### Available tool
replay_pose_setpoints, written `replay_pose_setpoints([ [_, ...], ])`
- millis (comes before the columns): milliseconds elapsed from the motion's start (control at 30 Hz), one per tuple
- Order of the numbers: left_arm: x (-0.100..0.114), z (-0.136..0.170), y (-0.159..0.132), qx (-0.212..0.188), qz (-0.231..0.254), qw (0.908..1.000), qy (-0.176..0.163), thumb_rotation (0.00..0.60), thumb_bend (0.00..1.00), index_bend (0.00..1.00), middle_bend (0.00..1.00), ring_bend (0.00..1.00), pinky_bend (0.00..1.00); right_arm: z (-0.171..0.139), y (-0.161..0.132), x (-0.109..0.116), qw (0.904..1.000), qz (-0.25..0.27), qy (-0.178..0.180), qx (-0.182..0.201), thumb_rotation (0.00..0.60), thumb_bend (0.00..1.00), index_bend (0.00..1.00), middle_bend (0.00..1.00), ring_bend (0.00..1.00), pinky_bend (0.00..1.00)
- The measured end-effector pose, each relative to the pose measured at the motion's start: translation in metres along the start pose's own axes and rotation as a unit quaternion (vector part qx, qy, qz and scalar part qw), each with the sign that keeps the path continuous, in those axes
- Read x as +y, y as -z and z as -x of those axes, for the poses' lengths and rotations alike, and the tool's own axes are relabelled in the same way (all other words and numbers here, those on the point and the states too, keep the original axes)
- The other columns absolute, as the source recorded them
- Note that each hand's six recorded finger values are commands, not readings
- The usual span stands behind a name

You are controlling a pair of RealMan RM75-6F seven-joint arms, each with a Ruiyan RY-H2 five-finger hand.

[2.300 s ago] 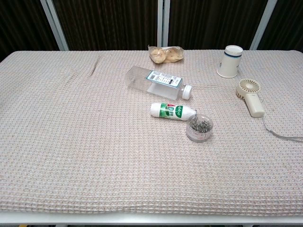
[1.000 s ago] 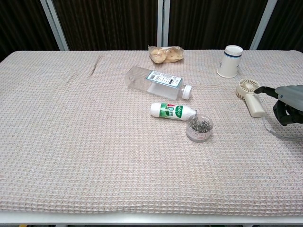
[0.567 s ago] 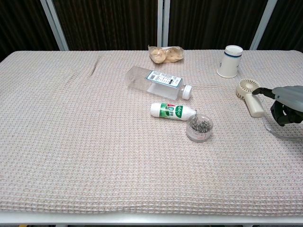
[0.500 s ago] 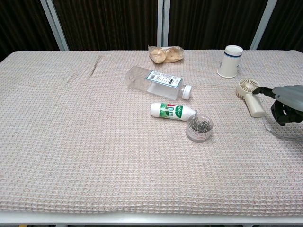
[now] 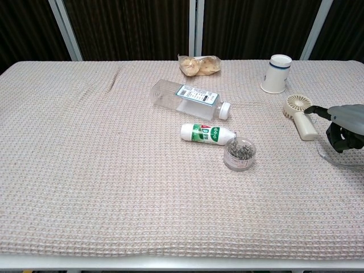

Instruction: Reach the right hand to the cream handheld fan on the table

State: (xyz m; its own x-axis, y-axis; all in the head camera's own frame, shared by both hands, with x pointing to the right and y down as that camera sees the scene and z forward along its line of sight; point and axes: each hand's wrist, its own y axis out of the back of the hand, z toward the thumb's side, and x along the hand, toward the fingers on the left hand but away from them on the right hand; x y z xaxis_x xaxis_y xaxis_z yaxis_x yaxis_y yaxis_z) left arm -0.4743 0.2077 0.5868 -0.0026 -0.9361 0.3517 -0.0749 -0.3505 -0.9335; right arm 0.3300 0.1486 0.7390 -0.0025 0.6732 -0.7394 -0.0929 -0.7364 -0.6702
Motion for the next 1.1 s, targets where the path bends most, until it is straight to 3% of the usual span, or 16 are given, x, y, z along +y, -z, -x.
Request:
replay_pose_setpoints([
  [600,0.000,0.000,0.000,-0.002,0.002,1.0000,0.000,0.600,0.03,0.04,0.00,0.00,0.13,0.000,0.000,-0.011,0.9996,0.016,-0.023,-0.002,0.600,1.00,0.00,0.87,0.82,0.76],
  [767,0.000,-0.001,-0.001,-0.004,0.003,1.0000,-0.001,0.600,0.03,0.04,0.00,0.00,0.13,-0.003,-0.003,0.006,0.9995,0.029,0.005,0.005,0.600,1.00,0.00,0.87,0.82,0.76],
  [1100,0.004,-0.002,-0.009,-0.010,0.003,0.9999,-0.007,0.600,0.03,0.04,0.00,0.00,0.13,-0.035,0.007,0.058,0.9932,0.042,0.106,0.022,0.600,1.00,0.00,0.87,0.82,0.76],
])
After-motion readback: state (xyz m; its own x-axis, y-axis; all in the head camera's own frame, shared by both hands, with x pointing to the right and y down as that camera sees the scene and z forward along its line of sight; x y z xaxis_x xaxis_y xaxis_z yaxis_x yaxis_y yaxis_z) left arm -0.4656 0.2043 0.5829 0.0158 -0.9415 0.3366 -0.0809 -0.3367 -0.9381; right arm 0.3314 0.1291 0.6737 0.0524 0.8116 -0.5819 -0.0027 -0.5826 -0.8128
